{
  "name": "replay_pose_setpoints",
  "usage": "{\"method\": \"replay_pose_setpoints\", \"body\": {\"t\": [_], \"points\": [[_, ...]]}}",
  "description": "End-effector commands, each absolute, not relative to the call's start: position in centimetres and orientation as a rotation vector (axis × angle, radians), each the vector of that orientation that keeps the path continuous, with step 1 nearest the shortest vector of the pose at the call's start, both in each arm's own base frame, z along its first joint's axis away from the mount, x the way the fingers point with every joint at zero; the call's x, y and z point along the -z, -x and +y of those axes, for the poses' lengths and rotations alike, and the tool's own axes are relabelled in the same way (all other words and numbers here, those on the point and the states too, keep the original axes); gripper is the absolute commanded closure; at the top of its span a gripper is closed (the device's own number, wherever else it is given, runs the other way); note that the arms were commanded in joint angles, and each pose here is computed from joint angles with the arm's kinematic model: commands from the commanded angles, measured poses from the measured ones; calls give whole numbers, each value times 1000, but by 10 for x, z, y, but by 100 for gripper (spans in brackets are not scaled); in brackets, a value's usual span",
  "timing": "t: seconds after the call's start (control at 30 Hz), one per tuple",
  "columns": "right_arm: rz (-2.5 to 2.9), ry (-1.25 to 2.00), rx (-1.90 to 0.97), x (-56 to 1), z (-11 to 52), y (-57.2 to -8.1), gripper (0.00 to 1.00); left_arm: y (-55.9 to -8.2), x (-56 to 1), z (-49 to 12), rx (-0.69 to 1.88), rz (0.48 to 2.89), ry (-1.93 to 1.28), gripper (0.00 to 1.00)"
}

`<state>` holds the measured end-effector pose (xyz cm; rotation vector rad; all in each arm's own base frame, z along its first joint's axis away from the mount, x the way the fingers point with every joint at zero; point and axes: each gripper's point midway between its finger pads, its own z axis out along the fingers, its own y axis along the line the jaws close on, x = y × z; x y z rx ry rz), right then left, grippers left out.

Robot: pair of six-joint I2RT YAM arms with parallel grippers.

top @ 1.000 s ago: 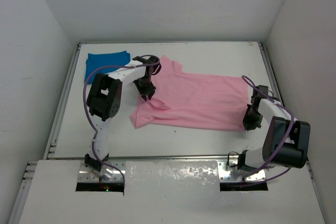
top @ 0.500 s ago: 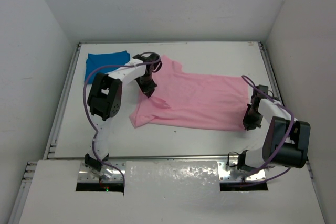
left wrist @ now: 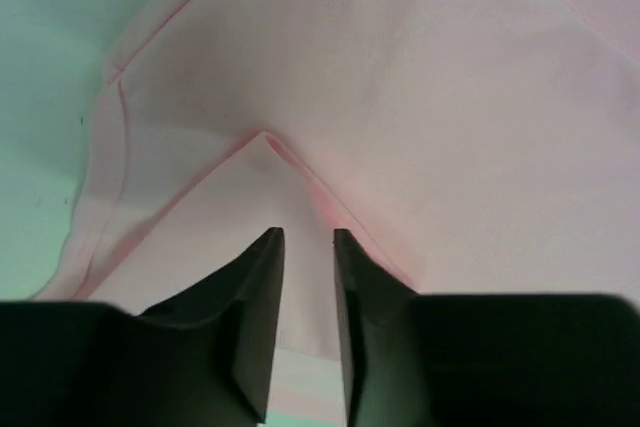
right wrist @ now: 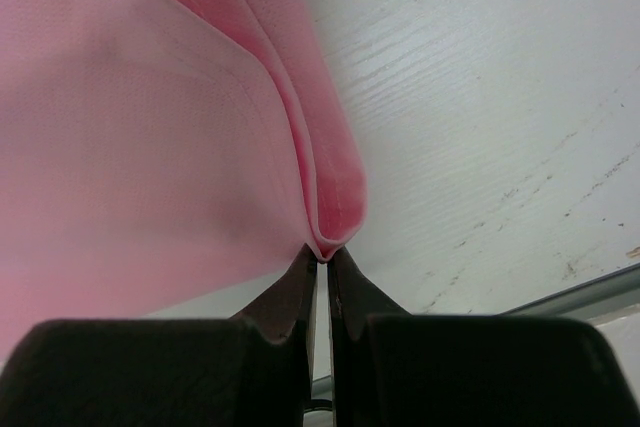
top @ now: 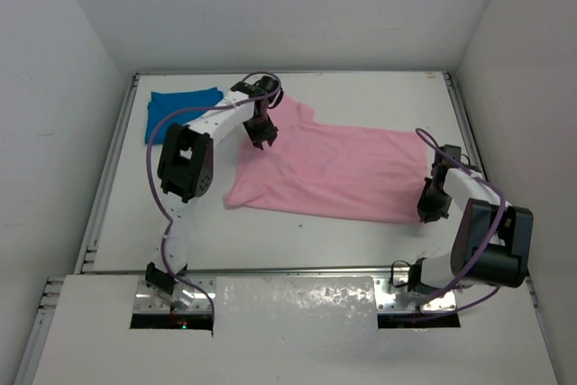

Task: Fold and stack the t-shirts
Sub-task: Fold the flattened tshirt in 1/3 of the way

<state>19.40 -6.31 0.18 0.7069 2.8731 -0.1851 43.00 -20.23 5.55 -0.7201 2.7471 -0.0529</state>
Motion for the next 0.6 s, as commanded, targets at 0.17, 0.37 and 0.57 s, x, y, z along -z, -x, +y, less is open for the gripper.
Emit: {"method": "replay_pose_setpoints", "body": {"t": [0.17, 0.37, 0.57], "points": [[2845, -698, 197, -10, -70, -209, 94, -451, -58, -196, 108, 2694, 602, 53], [2852, -690, 175, -14, -69, -214, 91, -452, -117, -153, -44, 2592, 387, 41], [2855, -704, 128, -19, -63, -216, 65, -384, -115, -102, -173, 2633, 401, 45]]}}
